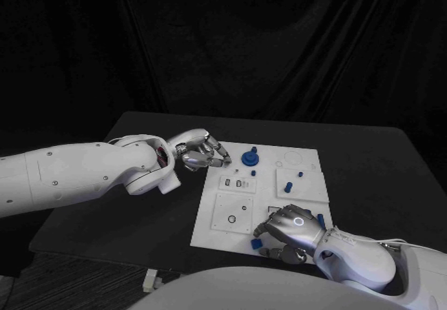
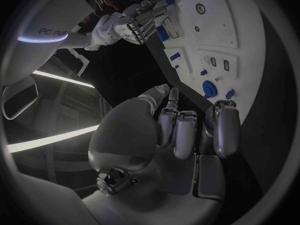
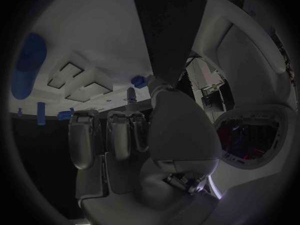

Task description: Assemble the parts on the task board

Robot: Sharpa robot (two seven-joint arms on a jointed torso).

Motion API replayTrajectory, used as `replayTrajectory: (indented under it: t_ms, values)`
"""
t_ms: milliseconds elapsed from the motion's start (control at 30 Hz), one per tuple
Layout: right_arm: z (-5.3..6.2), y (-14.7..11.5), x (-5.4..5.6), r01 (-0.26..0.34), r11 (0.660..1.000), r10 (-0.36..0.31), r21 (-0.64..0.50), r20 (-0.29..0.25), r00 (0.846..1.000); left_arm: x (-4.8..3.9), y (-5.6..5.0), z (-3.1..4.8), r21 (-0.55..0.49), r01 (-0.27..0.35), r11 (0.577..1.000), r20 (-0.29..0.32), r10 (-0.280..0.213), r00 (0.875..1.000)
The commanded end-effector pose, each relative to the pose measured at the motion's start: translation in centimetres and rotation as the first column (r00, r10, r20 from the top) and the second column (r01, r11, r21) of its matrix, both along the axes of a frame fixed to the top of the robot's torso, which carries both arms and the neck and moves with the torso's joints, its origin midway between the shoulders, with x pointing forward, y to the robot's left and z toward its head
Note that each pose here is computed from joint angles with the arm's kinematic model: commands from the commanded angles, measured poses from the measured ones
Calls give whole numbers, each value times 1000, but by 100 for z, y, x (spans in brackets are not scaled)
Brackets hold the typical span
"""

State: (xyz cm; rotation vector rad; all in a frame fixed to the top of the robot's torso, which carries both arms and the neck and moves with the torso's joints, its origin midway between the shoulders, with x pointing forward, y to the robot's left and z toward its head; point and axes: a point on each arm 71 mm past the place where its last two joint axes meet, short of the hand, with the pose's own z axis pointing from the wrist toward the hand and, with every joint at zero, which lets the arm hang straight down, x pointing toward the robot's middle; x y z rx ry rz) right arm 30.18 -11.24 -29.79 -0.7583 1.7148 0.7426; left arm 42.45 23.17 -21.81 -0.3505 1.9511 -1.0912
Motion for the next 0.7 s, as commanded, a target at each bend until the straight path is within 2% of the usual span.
replayTrajectory:
  t_ms: [33, 700]
  values:
    - [3, -4, 17, 25, 1000, -25, 14, 20, 999, -11, -13, 0, -13, 9, 1000, -4, -9, 1000]
    - [-68, 51, 46, 22, 1000, -22, -4, 14, 1000, -15, -14, -13, -12, 13, 1000, -11, -13, 1000]
